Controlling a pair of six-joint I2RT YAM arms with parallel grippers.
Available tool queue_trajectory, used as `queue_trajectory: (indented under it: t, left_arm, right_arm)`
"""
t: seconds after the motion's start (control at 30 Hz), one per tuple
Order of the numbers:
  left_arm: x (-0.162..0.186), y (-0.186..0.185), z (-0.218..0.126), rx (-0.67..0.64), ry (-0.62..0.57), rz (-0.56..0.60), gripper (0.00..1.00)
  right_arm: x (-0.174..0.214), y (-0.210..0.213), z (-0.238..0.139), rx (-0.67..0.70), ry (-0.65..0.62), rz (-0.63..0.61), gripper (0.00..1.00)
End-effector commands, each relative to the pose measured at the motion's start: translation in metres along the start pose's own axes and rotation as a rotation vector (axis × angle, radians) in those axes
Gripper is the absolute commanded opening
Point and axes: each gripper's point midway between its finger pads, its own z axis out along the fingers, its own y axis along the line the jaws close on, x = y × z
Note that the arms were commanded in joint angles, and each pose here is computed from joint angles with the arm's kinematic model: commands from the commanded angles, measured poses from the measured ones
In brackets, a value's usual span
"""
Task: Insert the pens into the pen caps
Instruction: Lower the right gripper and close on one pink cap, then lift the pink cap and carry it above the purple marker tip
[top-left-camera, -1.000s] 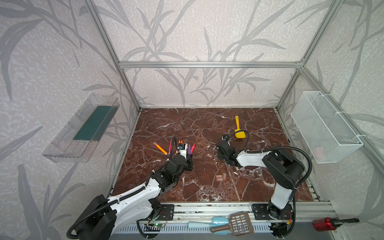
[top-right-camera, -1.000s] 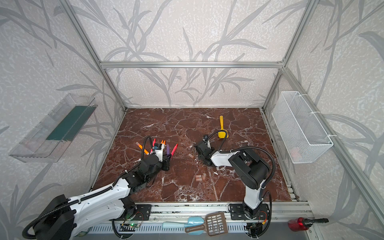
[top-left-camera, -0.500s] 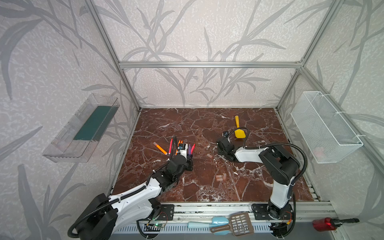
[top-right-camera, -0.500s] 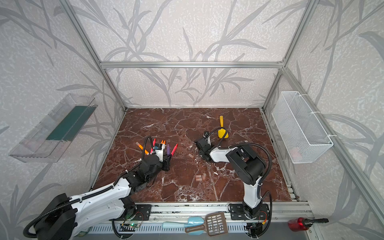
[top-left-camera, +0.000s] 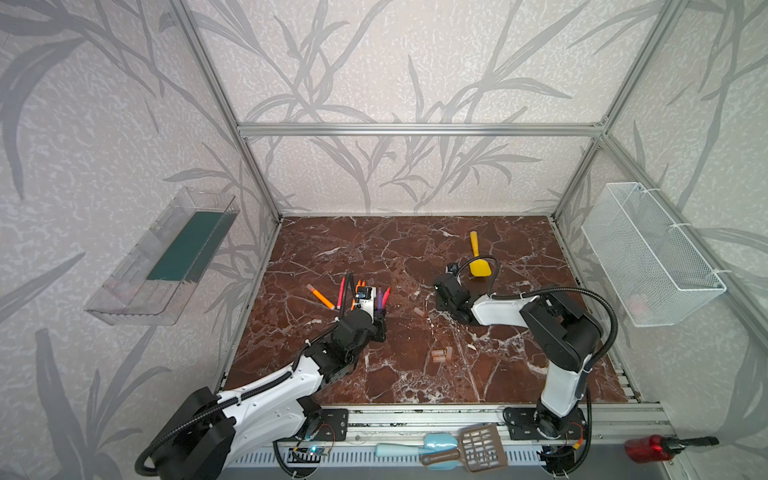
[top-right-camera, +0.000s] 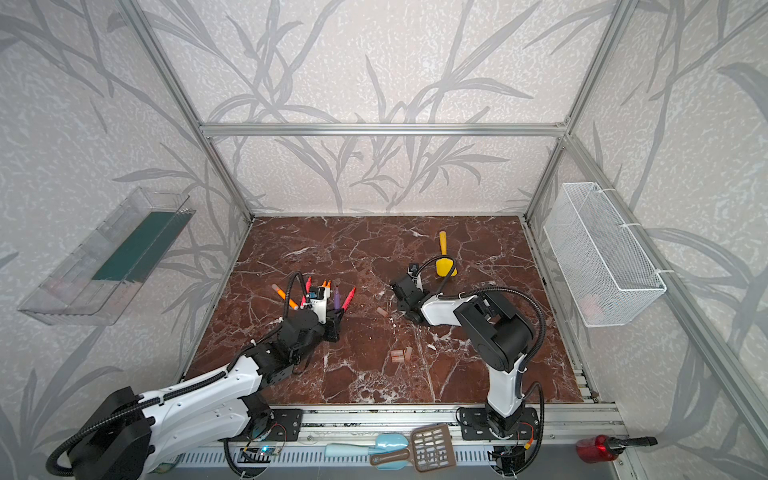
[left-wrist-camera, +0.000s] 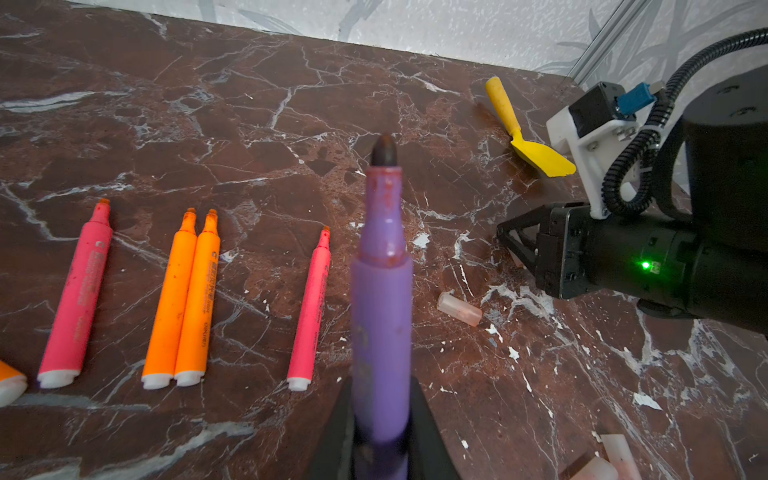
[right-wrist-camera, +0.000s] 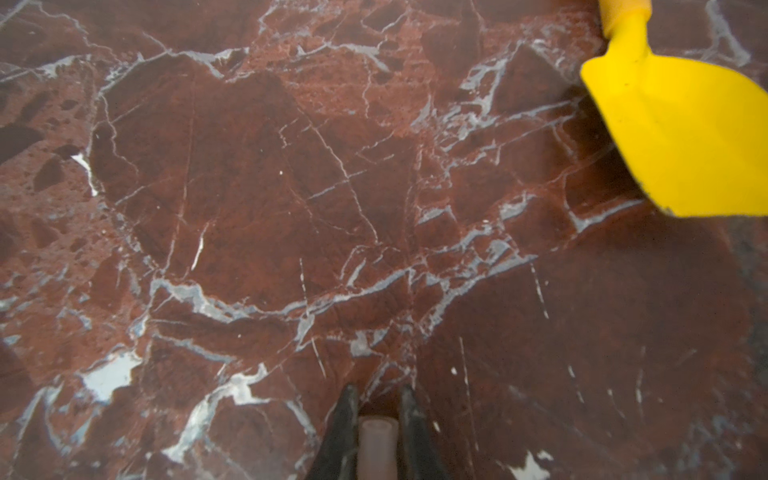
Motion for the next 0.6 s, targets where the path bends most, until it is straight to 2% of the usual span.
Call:
queue_trajectory:
  t: [0.0, 0.17, 0.4, 0.57]
  left_arm:
    - [-0.015, -0.010, -0.003, 0.048, -0.044, -0.007, 0.00]
    - [-0.014, -0.032, -0.004, 0.167, -0.036, 0.012, 0.00]
    - [-0.015, -0.049, -0.010, 0.276, -0.048, 0.006, 0.00]
    - [-0.017, -0.079, -0.024, 0.447, -0.029, 0.033, 0.00]
  right_arm:
    - [0.037, -0.020, -0.006, 0.026, 0.122, -0.014, 0.04]
    - [0.024, -0.020, -0.028, -0.023, 0.069, 0.040, 0.03]
    - [-0.007, -0.026, -0.075, -0.113, -0.070, 0.116, 0.00]
    - [-0.033, -0.028, -0.120, -0.216, -0.175, 0.200, 0.00]
